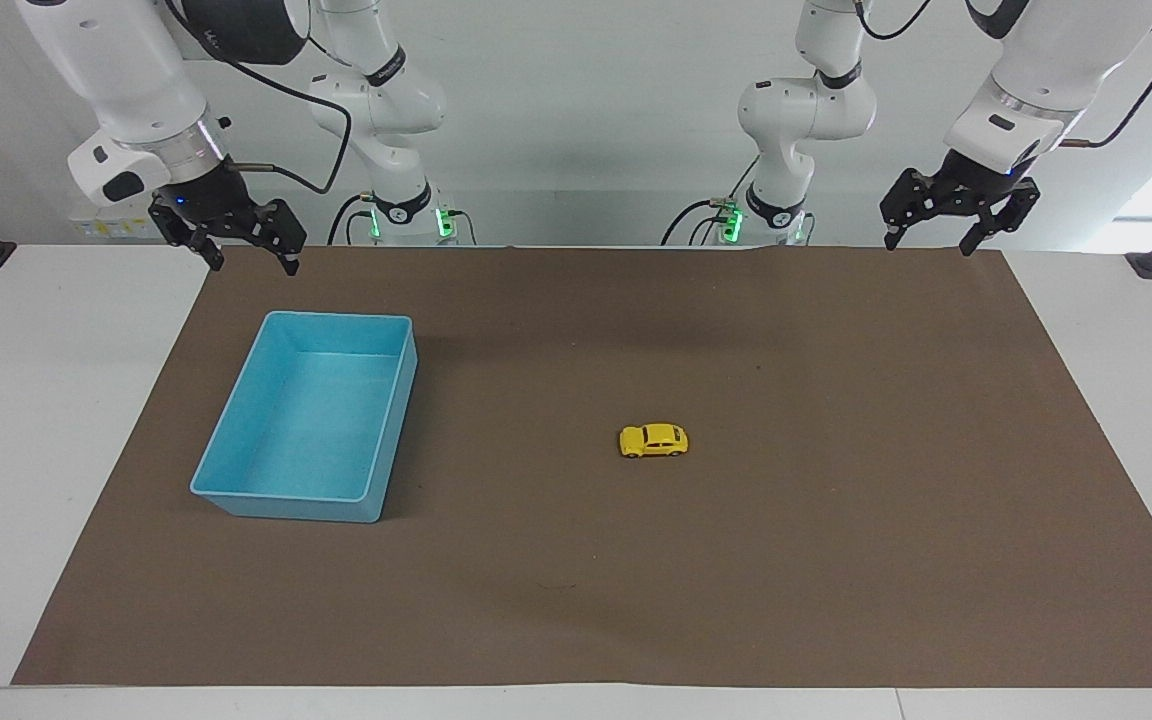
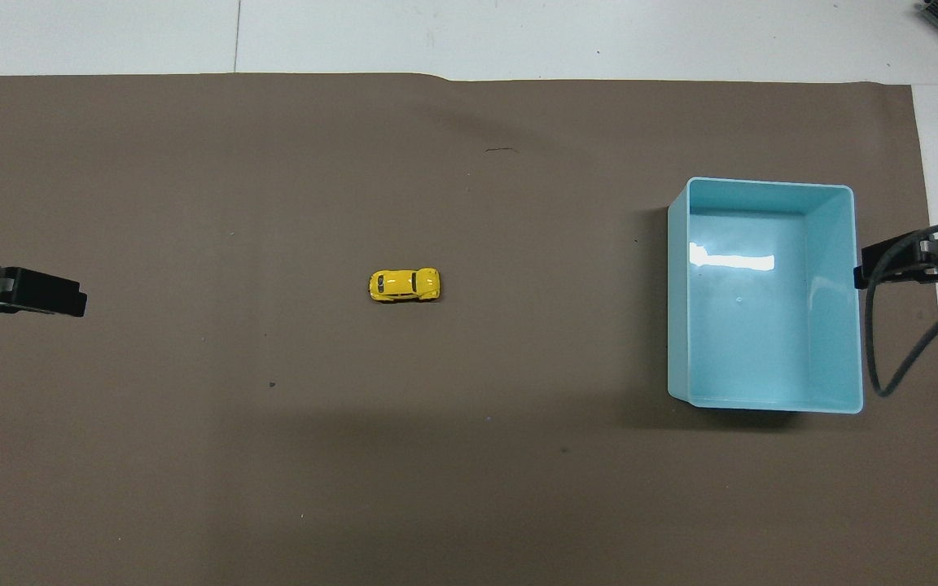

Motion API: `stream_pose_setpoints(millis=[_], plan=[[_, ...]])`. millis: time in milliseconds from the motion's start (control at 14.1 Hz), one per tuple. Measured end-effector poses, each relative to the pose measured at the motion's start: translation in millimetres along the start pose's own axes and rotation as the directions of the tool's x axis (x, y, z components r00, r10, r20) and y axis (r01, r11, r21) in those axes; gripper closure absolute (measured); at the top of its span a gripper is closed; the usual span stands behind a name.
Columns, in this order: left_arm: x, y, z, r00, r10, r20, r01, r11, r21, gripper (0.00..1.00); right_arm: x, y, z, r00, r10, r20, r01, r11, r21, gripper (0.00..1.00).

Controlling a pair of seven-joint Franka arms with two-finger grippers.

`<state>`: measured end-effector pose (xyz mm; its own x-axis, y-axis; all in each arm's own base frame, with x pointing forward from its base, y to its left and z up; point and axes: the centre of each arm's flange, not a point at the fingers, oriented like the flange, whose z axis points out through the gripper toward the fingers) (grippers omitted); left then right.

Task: Wind up and store yellow beetle car
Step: 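Move the left gripper over the yellow beetle car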

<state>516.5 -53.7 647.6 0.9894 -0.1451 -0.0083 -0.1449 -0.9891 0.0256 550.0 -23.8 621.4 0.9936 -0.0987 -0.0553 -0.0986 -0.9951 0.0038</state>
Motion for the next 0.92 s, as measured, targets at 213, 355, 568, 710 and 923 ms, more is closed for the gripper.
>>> stream_pose_setpoints(millis=[213,355,568,710,923], plan=[[0.1,-6.4,1.0,1.0,-0.014,0.002,0.014,1.0,-0.001,0.0,0.0,0.0,0.0,1.0,0.0,0.0,0.0,1.0,0.0,0.0],[2.1,-12.1,8.9,1.0,-0.026,0.017,0.026,1.0,-0.003,0.0,0.0,0.0,0.0,1.0,0.0,0.0,0.0,1.0,0.0,0.0],[11.9,-16.2,27.0,0.992,-0.127,0.015,0.127,0.992,-0.001,0.0,0.0,0.0,0.0,1.0,0.0,0.0,0.0,1.0,0.0,0.0],[21.4,-16.0,32.7,0.951,-0.309,-0.02,0.309,0.951,-0.007,0.0,0.0,0.0,0.0,1.0,0.0,0.0,0.0,1.0,0.0,0.0],[28.6,-7.0,42.1,0.87,-0.492,-0.012,0.492,0.87,-0.022,0.0,0.0,0.0,0.0,1.0,0.0,0.0,0.0,1.0,0.0,0.0]])
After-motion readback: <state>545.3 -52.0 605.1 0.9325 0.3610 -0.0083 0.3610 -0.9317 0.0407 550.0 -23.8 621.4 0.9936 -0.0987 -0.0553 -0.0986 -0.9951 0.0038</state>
